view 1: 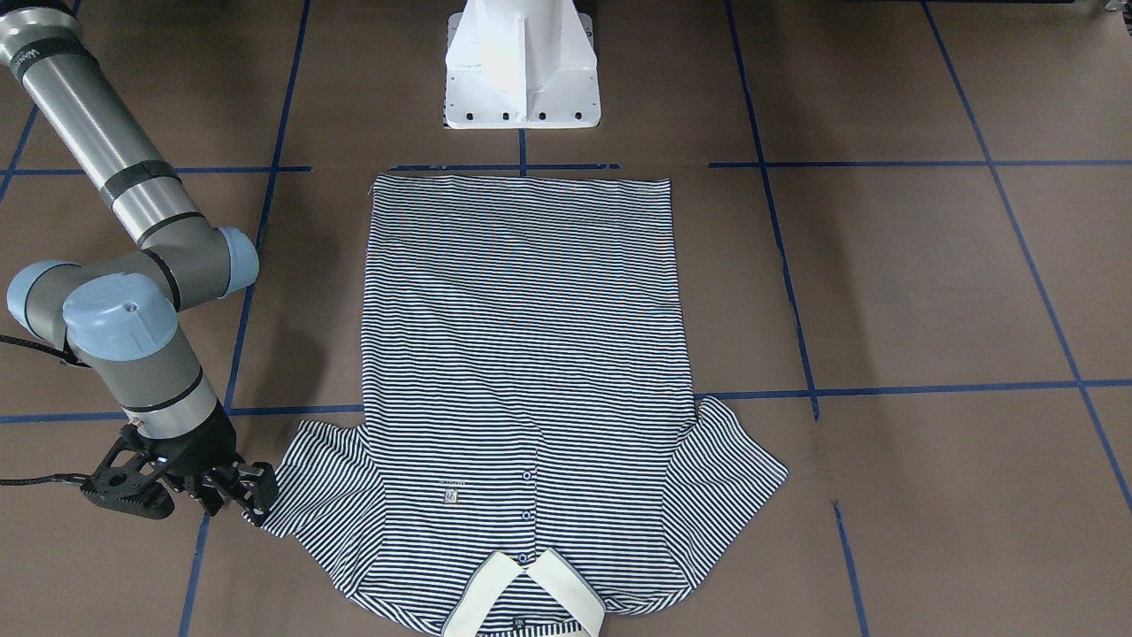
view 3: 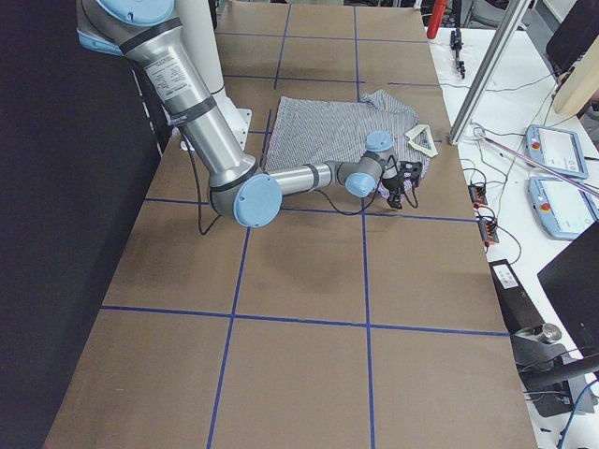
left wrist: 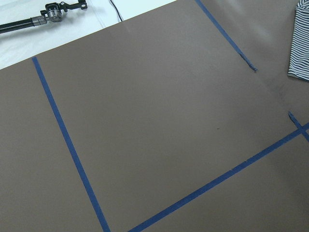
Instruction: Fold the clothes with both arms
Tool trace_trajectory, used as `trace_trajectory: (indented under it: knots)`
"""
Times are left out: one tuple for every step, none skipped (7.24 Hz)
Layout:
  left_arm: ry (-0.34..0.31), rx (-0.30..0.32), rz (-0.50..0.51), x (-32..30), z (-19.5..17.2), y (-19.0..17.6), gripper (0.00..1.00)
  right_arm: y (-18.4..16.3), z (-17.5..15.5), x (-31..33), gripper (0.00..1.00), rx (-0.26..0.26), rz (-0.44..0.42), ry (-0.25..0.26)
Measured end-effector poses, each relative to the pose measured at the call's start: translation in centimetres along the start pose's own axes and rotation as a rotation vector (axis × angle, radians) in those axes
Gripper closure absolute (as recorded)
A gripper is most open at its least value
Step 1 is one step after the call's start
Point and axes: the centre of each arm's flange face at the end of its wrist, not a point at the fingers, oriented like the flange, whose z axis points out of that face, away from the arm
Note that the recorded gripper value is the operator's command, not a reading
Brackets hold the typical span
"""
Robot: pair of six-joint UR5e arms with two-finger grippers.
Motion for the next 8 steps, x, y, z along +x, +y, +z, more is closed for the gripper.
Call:
trace_trajectory:
  knots:
    - [0.000, 0.001, 0.002, 0.1, -0.1, 0.1, 0.00, 0.3, 0.2, -0.1, 0.38, 0.004, -0.004, 0.004]
    - [0.001, 0.003, 0.005, 0.3, -0.2, 0.1, 0.00, 0.9, 0.5, -0.3, 0.47, 0.009, -0.011, 0.008]
    - [0.001, 0.007, 0.009, 0.5, -0.4, -0.1, 0.00, 1.3, 0.7, -0.4, 0.71, 0.012, -0.016, 0.010]
    - [0.001, 0.010, 0.012, 0.7, -0.6, -0.1, 0.00, 1.5, 0.8, -0.5, 1.00, 0.014, -0.018, 0.012]
    - [0.002, 0.011, 0.013, 0.8, -0.7, 0.0, 0.00, 1.5, 0.8, -0.5, 1.00, 0.016, -0.021, 0.013]
    - [0.002, 0.011, 0.014, 0.9, -0.7, 0.1, 0.00, 1.5, 0.8, -0.6, 1.00, 0.016, -0.033, 0.012]
    - [0.003, 0.011, 0.013, 0.8, -0.7, 0.1, 0.00, 1.5, 0.7, -0.8, 1.00, 0.018, -0.053, 0.009]
    - [0.003, 0.009, 0.010, 0.8, -0.7, 0.4, 0.00, 1.3, 0.5, -1.0, 1.00, 0.021, -0.066, 0.005]
